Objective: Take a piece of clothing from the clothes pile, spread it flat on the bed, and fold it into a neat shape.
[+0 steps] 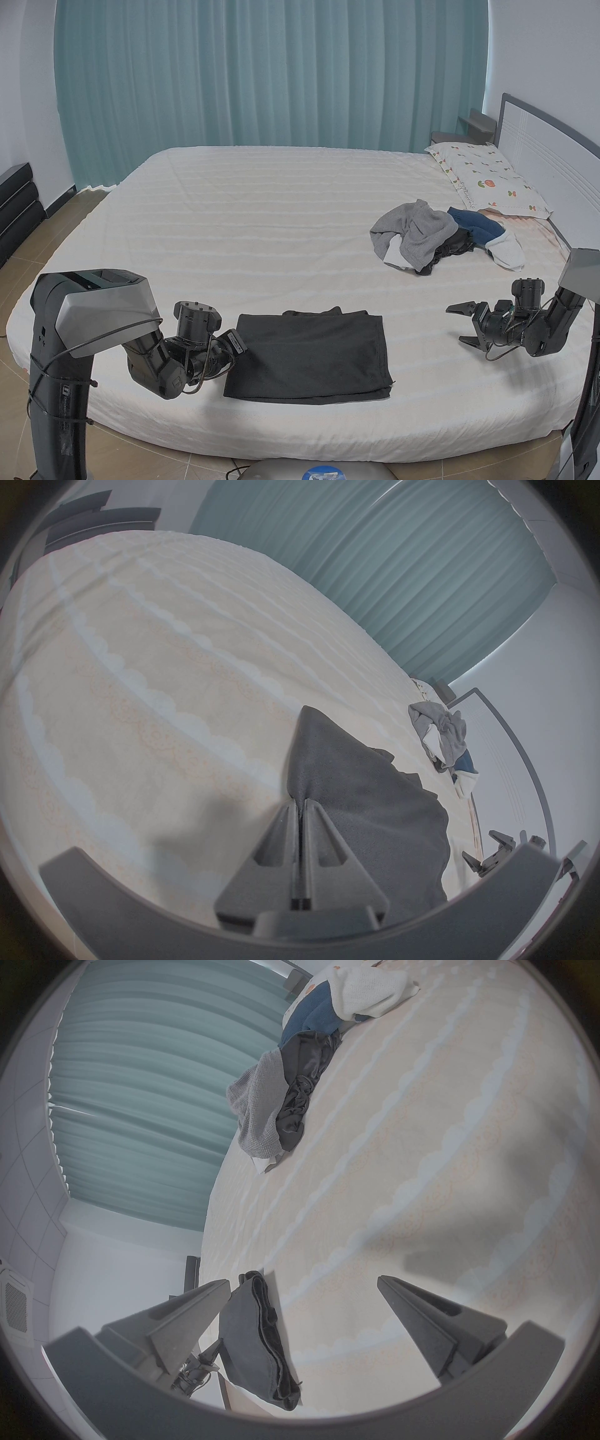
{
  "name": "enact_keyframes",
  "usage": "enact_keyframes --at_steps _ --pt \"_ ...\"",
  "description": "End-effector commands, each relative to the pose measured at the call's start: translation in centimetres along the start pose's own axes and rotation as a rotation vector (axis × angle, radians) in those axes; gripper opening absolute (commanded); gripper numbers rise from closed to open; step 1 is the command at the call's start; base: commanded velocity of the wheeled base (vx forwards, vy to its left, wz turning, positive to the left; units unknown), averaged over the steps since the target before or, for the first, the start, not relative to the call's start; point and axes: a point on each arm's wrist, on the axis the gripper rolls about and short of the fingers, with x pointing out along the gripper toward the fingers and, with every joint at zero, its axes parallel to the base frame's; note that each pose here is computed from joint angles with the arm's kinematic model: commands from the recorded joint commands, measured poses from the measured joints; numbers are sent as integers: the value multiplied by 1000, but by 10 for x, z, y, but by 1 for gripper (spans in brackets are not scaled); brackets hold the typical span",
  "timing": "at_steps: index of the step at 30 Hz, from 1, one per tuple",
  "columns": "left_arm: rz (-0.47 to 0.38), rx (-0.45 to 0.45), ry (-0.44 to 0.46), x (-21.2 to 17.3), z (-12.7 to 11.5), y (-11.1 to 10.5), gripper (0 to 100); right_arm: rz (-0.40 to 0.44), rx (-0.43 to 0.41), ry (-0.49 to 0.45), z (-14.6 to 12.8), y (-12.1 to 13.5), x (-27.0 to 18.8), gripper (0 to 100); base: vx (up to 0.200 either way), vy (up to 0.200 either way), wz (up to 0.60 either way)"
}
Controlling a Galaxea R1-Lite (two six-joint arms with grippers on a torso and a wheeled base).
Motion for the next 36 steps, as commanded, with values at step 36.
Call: enact_keyframes --at_steps 36 --pt "4 -11 1 -1 -1 1 0 -27 -71 70 -61 48 24 100 0 200 0"
